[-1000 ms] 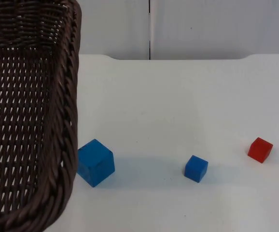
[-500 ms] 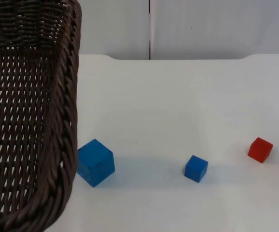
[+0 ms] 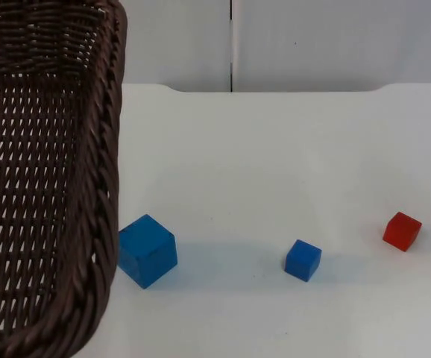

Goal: Pick up the basket with the left hand and place the largest block into the basket with the right hand.

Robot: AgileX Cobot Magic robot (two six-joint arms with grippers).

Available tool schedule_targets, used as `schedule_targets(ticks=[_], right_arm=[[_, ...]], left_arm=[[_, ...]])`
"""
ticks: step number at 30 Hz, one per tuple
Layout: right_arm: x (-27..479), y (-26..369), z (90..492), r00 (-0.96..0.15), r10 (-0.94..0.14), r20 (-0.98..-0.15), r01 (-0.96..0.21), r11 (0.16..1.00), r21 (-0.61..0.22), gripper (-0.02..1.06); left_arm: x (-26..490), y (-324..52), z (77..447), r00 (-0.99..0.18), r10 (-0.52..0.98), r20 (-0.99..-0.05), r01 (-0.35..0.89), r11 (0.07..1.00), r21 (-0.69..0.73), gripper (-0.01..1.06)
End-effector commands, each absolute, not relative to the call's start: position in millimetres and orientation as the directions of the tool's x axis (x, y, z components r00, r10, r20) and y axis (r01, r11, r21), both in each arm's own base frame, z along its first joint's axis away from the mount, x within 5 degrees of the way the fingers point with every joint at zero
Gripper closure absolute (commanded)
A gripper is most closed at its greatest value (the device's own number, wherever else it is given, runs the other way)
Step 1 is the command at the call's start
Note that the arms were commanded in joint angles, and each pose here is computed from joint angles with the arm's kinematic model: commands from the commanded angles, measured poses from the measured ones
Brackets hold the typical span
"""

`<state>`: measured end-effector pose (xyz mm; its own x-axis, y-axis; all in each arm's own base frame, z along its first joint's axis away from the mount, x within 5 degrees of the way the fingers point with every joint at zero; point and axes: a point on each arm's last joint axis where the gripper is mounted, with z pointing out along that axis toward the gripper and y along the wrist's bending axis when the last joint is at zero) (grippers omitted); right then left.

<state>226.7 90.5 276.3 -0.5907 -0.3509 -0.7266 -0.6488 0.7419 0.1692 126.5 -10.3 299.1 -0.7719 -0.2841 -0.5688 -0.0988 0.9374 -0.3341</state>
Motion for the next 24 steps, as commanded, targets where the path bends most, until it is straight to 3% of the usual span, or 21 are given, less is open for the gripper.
schedule_targets(ticks=[1, 7, 19, 24], right_arm=[[234, 111, 269, -0.527, -0.407, -0.746, -0.695, 0.712, 0.102, 0.00], [245, 163, 237, -0.446, -0.527, -0.724, -0.776, 0.631, 0.018, 0.00], [276, 256, 191, -0.369, -0.652, -0.663, -0.884, 0.467, 0.033, 0.00], [285, 288, 171, -0.338, -0.669, -0.662, -0.897, 0.442, 0.011, 0.00]], left_arm=[[127, -11, 303, -0.748, -0.308, -0.588, -0.098, 0.927, -0.361, 1.05], [127, -11, 303, -0.749, -0.301, -0.590, -0.093, 0.930, -0.357, 1.05], [127, -11, 302, -0.751, -0.301, -0.587, -0.093, 0.930, -0.357, 1.05], [126, -12, 302, -0.755, -0.300, -0.583, -0.093, 0.930, -0.357, 1.05]])
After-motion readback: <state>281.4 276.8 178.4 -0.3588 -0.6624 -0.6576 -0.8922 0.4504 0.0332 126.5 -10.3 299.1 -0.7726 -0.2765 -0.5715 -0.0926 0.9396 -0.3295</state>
